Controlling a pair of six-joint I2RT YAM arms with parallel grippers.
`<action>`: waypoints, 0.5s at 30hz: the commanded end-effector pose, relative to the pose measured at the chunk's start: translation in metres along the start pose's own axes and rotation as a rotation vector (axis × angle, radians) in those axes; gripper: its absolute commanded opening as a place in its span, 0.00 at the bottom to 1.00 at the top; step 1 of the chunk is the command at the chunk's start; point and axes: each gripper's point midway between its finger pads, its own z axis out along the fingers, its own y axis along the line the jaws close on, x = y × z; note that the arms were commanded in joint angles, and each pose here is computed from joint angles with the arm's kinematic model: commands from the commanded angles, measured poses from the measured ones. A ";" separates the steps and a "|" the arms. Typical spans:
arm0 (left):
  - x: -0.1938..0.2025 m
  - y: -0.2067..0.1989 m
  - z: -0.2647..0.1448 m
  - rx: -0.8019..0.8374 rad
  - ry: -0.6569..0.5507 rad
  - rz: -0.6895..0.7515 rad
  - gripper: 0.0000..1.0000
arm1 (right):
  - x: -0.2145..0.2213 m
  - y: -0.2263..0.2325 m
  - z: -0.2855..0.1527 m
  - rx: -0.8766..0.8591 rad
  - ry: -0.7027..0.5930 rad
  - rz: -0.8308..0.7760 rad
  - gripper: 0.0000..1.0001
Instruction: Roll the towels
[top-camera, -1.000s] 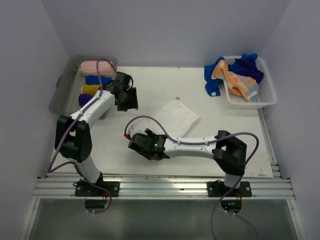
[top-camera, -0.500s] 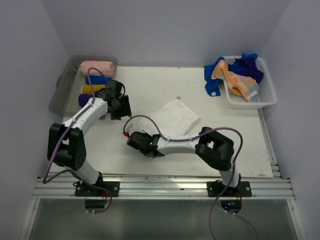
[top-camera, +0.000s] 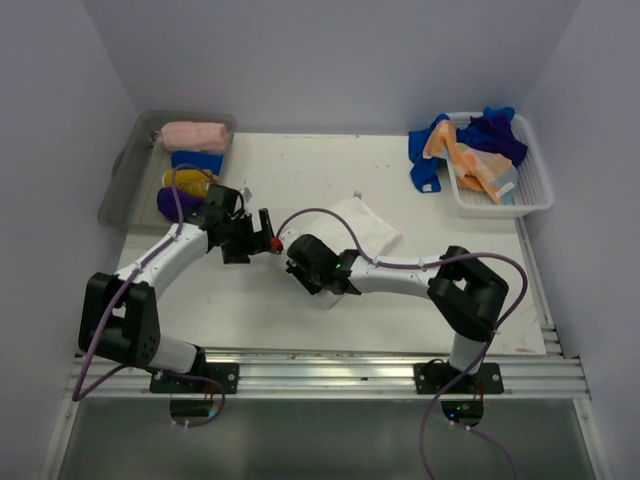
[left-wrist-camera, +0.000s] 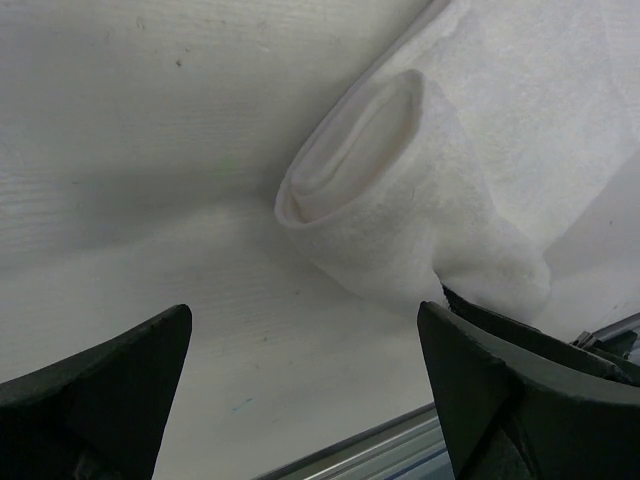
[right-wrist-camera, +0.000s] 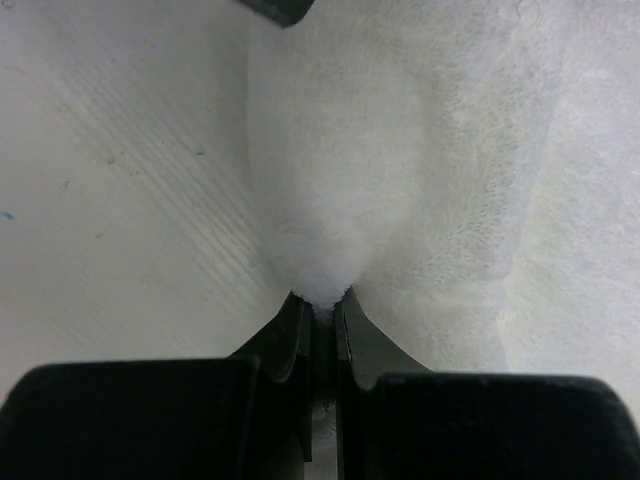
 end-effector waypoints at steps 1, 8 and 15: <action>0.006 -0.021 0.004 0.133 0.004 -0.010 1.00 | -0.018 0.016 -0.012 -0.128 -0.066 0.073 0.00; 0.014 -0.037 0.030 0.226 -0.036 -0.095 0.98 | -0.019 0.012 -0.016 -0.150 -0.074 0.124 0.00; 0.022 -0.039 0.050 0.228 -0.041 -0.142 0.94 | -0.022 0.011 -0.026 -0.165 -0.093 0.151 0.00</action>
